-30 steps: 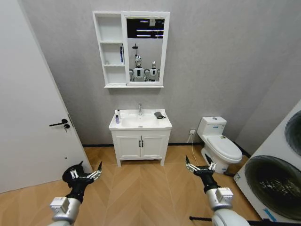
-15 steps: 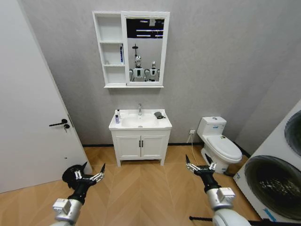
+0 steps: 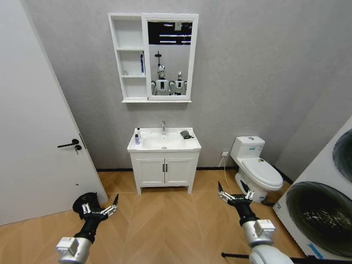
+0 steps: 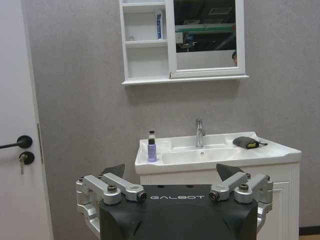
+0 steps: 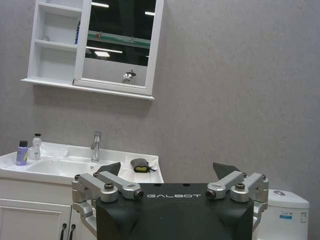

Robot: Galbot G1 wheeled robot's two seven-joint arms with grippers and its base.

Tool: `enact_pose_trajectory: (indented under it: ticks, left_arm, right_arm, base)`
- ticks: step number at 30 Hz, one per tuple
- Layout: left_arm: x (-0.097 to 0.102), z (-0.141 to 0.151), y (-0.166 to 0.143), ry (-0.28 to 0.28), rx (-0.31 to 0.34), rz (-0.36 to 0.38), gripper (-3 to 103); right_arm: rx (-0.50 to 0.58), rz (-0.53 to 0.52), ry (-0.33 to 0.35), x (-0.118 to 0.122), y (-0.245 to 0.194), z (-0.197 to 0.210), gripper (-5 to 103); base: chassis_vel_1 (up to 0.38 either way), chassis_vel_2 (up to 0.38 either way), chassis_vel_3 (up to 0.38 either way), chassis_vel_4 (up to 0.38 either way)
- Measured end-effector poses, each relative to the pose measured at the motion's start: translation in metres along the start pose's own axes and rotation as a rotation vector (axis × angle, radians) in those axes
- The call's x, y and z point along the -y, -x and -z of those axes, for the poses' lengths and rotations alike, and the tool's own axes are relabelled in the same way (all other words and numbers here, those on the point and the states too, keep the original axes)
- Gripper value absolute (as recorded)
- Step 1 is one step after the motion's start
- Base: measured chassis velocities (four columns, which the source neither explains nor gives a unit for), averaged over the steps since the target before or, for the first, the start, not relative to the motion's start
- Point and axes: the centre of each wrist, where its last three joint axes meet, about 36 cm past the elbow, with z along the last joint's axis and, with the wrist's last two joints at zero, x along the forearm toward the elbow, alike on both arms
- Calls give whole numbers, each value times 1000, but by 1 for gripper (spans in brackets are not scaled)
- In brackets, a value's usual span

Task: Move facial cleanser and shampoo from washbasin to cabinet, then wipe washbasin with towel.

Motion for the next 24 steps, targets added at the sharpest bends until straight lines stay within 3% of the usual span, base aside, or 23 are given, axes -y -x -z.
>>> enact_pose_trajectory:
  ticks: [12, 24]
  left_arm:
    - [2, 4, 3, -2, 15, 5, 100]
    - [6, 9, 10, 0, 18, 9, 100]
  right_arm:
    - [-14, -9, -2, 0, -2, -1, 100]
    - [-21, -4, 0, 1, 1, -5, 100]
  base:
    - [-30, 22, 31, -27]
    - [-202, 193, 194, -200]
